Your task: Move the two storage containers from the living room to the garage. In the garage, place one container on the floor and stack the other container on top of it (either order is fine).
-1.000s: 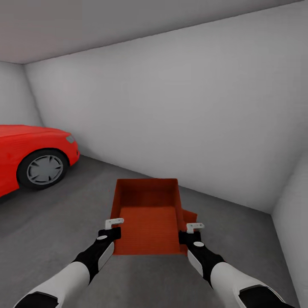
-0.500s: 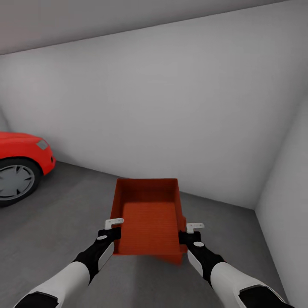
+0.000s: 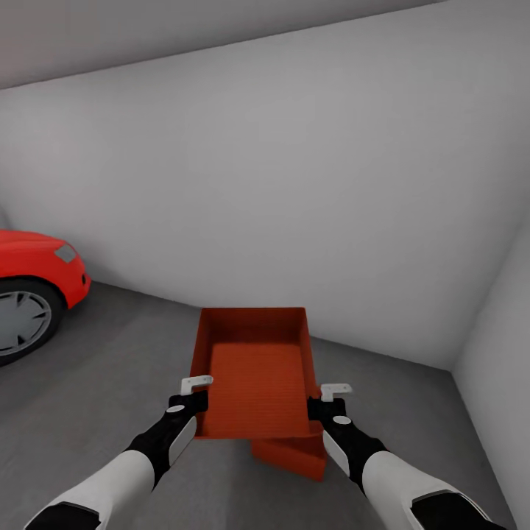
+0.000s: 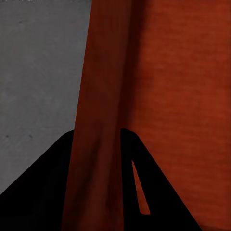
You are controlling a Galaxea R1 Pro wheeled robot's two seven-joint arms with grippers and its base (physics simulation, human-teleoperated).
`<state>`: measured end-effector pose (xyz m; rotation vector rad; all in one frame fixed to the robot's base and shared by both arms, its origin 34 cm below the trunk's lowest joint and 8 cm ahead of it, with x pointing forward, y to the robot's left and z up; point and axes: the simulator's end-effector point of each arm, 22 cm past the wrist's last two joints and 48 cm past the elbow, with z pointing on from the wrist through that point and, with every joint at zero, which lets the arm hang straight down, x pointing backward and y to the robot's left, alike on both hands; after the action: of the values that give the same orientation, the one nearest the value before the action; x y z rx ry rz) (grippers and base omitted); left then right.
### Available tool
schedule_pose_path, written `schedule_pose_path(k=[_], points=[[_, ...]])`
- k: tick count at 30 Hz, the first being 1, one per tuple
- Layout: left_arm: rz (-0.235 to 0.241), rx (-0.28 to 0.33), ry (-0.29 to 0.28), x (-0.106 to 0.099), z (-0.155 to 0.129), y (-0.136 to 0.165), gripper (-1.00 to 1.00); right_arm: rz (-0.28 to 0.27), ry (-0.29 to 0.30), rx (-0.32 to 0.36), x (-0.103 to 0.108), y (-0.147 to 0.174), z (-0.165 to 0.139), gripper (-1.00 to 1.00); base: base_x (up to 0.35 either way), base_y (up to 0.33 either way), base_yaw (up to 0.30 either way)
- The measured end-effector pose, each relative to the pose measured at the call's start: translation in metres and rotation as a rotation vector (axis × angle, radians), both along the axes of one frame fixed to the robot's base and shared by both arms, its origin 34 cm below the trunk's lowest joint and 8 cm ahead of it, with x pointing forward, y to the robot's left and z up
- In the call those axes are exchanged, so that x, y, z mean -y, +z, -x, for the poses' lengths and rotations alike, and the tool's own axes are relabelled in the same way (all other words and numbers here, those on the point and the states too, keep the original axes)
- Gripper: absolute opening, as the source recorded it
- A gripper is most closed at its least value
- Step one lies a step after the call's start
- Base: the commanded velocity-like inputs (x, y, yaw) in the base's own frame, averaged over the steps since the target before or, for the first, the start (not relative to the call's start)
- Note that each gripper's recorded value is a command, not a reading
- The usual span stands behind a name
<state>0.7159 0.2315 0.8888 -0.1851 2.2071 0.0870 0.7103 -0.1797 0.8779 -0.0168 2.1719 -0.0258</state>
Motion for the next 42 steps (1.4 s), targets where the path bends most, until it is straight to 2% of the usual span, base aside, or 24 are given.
schedule_pose_path(k=[19, 42], points=[[0.0, 0.0, -0.001, 0.0001, 0.0, 0.0, -1.0, 0.0, 0.0, 0.0, 0.0001, -0.0001, 0.0, -1.0, 0.321, 0.137, -0.014], [0.0, 0.0, -0.001, 0.0002, -0.0001, 0.0001, -1.0, 0.0, 0.0, 0.0, 0.0002, 0.0, 0.0, -1.0, 0.321, 0.124, -0.272]])
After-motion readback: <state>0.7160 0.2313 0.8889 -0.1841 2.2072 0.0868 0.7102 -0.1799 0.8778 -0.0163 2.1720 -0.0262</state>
